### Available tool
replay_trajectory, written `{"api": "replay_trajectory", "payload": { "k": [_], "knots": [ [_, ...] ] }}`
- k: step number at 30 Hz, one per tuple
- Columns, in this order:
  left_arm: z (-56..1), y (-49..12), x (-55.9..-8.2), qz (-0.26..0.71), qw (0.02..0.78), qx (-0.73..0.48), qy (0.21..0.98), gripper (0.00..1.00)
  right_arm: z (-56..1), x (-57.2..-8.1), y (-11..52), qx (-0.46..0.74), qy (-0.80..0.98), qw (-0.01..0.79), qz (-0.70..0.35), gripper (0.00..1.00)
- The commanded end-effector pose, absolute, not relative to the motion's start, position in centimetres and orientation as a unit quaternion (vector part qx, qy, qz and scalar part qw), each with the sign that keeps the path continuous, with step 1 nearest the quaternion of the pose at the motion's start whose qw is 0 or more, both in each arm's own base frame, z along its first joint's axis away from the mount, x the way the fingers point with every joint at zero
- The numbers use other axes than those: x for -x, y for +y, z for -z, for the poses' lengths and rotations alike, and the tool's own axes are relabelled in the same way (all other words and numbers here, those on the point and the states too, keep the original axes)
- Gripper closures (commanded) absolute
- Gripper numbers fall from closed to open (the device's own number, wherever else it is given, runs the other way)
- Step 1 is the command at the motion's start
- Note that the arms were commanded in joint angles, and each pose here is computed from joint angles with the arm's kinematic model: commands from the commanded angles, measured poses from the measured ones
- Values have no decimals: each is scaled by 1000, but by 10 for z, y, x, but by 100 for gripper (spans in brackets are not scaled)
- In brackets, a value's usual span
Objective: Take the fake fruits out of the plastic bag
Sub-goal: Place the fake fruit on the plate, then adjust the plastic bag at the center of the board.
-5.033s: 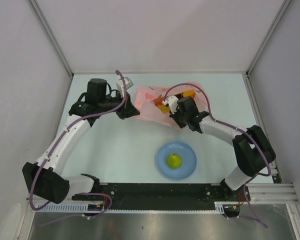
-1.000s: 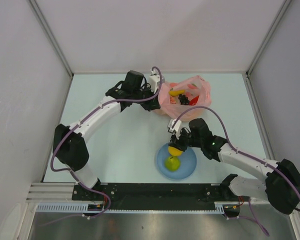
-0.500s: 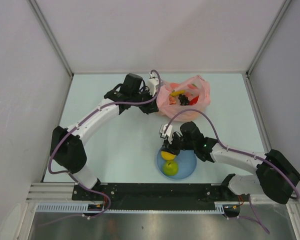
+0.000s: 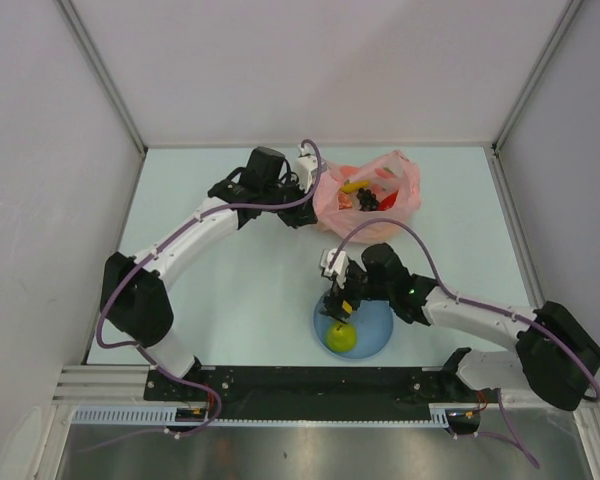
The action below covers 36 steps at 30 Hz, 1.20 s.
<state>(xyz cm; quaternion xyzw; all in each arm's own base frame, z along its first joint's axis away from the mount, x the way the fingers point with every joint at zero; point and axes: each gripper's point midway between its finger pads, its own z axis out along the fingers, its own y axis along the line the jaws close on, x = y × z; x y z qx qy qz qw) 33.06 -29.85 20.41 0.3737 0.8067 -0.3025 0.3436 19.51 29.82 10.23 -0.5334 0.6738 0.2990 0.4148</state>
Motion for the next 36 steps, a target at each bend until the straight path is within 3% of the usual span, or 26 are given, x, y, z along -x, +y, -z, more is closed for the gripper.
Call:
{"api": "replay_trajectory", "payload": {
  "k": [1,8,10,11,12,13,15,20,21,23,26,27,30,33,36],
  "knots": [
    [-238,-306,-334,314,380,-379,784,100,-174,-214,291,510,639,490,-302,9],
    [-241,-304,-335,306,387,-382,782,99,-270,-254,258,426,627,601,-252,10],
    [-243,-301,-334,302,391,-386,779,99,-294,-279,247,371,630,642,-230,24],
    [-241,-300,-332,300,390,-386,780,100,-296,-307,230,322,653,659,-190,36],
    [-240,-299,-331,299,390,-388,779,100,-308,-322,226,296,644,683,-177,57],
    [-241,-300,-328,303,389,-392,777,100,-310,-336,219,277,646,692,-161,64],
    [-243,-301,-325,303,389,-402,772,100,-306,-376,214,248,651,706,-130,76],
    [-248,-307,-323,303,391,-412,765,100,-243,-464,200,222,703,676,-22,82],
    [-248,-307,-322,306,389,-412,765,100,-212,-476,198,240,719,652,3,89],
    [-248,-307,-322,306,388,-411,766,100,-190,-482,177,252,737,625,52,100],
    [-250,-307,-325,302,395,-410,764,100,-160,-456,146,250,802,542,31,100],
    [-252,-307,-326,301,399,-410,763,99,-136,-430,136,258,838,480,20,100],
    [-257,-309,-329,300,405,-413,759,100,-124,-380,127,275,865,420,-8,100],
    [-257,-313,-330,305,402,-415,757,99,-114,-353,127,302,863,405,-24,100],
    [-250,-320,-329,315,387,-420,758,98,-104,-364,125,304,860,409,-11,100]
  ]
}}
